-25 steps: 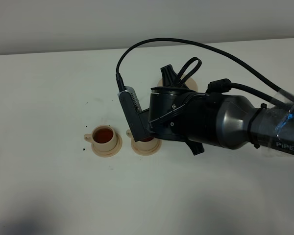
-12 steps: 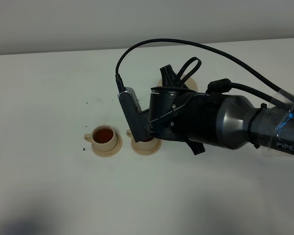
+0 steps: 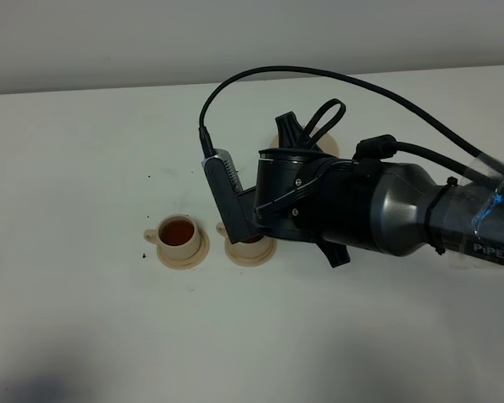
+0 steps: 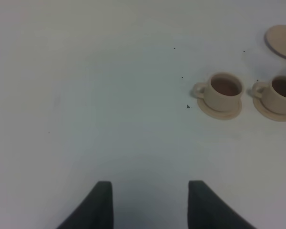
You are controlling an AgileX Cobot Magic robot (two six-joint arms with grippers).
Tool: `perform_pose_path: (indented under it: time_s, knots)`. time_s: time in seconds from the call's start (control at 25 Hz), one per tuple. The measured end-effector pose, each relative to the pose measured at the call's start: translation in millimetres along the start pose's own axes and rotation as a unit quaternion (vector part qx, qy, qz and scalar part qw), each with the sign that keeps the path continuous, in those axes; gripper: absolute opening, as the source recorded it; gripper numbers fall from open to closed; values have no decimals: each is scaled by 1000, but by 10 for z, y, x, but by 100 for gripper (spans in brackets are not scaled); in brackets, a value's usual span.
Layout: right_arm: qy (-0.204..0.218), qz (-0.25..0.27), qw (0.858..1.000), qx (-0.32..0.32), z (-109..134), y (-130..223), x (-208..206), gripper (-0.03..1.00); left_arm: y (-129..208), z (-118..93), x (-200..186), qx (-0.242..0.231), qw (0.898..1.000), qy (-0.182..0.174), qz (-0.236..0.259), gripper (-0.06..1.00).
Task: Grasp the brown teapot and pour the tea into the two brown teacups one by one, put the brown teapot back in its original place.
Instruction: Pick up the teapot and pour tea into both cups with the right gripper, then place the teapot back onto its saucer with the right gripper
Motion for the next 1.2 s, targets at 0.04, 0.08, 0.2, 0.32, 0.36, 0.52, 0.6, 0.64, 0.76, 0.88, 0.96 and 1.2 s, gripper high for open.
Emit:
perform_pose_path:
  time_s: [0.04, 0.08, 0.2, 0.32, 0.36, 0.52, 0.6, 0.64, 0.76, 0.88, 0.96, 1.2]
  knots:
    - [-2, -1, 1000, 7, 7, -3, 0, 12, 0, 0, 0, 0, 1000, 0, 0, 41]
    - [-3, -2, 1000, 16, 12, -7, 0, 12, 0, 0, 0, 0, 1000, 0, 0, 41]
    - [-5, -2, 999, 44, 15, -8, 0, 12, 0, 0, 0, 0, 1000, 0, 0, 41]
    - [-9, 1, 997, 75, 30, 2, 0, 12, 0, 0, 0, 0, 1000, 0, 0, 41]
    - [-12, 3, 996, 85, 42, 6, -1, 12, 0, 0, 0, 0, 1000, 0, 0, 41]
    - [-31, 4, 994, 107, 106, 2, -4, 12, 0, 0, 0, 0, 1000, 0, 0, 41]
    - [-38, 1, 993, 115, 130, -12, -6, 12, 0, 0, 0, 0, 1000, 0, 0, 41]
    - [-42, -1, 992, 121, 140, -21, -7, 12, 0, 0, 0, 0, 1000, 0, 0, 41]
    - [-50, -5, 988, 148, 165, -43, -10, 12, 0, 0, 0, 0, 1000, 0, 0, 41]
    - [-55, -6, 979, 197, 179, -57, -12, 12, 0, 0, 0, 0, 1000, 0, 0, 41]
    - [-54, -4, 972, 230, 176, -51, -19, 12, 0, 0, 0, 0, 1000, 0, 0, 41]
    - [-57, 2, 950, 308, 154, 91, -147, 12, 0, 0, 0, 0, 1000, 0, 0, 41]
Point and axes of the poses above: a point on each arm's last joint axis where the gripper is mounted, x pointing out along that axis toward the gripper, z along the wrist's bending axis when the last joint is at zero, y = z × x, the point moved 8 cm from there along x, pointing out along that axis toward the gripper, and after that the axes turned 15 degrees about -x, right-handed, at the moved point
